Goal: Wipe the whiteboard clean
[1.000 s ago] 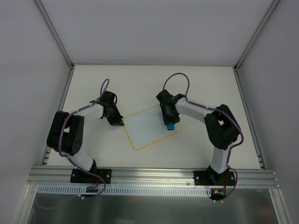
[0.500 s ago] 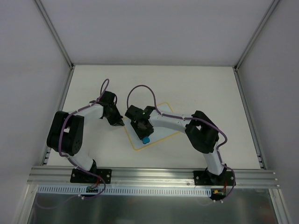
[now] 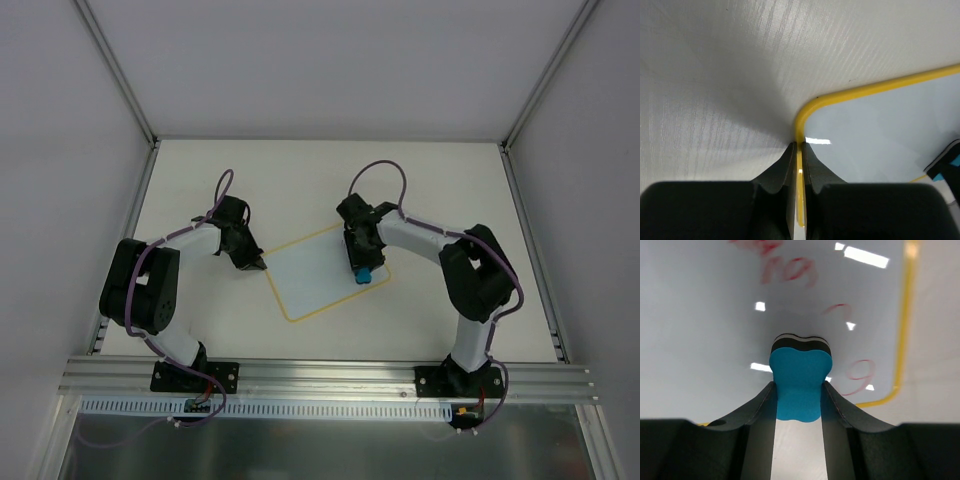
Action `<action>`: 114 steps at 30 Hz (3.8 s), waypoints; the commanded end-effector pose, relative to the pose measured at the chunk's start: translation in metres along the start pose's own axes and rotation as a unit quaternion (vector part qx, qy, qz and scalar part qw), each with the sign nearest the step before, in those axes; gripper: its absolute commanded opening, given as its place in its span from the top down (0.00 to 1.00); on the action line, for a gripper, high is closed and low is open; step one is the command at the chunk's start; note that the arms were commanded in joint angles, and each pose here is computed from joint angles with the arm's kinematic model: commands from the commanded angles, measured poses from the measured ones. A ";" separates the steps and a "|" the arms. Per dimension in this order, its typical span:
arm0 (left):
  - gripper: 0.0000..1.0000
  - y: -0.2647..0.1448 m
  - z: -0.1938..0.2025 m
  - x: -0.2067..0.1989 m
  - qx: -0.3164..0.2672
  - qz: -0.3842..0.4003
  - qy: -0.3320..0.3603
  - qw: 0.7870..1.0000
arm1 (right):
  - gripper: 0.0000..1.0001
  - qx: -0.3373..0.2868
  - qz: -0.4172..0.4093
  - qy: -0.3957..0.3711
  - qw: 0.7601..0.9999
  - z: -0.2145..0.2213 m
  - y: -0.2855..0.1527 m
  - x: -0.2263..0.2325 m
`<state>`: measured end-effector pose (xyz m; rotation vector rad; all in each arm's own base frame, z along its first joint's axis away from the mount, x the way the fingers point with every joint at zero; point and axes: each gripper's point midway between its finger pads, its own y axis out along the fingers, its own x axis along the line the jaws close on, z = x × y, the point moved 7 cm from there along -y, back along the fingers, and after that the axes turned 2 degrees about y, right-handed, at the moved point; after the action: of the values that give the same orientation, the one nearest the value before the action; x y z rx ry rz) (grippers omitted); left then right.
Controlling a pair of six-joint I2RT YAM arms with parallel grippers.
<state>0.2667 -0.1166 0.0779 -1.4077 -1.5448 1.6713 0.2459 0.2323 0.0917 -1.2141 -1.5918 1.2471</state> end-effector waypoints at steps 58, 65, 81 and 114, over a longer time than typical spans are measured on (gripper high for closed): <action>1.00 0.004 0.026 0.029 0.038 -0.064 -0.002 0.997 | 1.00 0.068 0.055 0.154 0.984 -0.041 0.026 -0.040; 1.00 0.002 0.025 0.028 0.035 -0.062 -0.002 0.997 | 1.00 0.057 0.013 0.135 0.989 -0.055 0.026 0.000; 1.00 0.004 0.025 0.030 0.033 -0.068 -0.007 0.997 | 0.99 0.084 0.074 0.211 0.971 0.019 0.025 -0.078; 1.00 0.001 0.024 0.027 0.027 -0.065 -0.017 0.997 | 1.00 0.086 0.037 0.137 0.986 0.030 0.030 -0.012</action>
<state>0.2627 -0.1162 0.0780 -1.4102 -1.5627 1.6886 0.2415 0.2610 0.0908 -1.2094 -1.4295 1.0261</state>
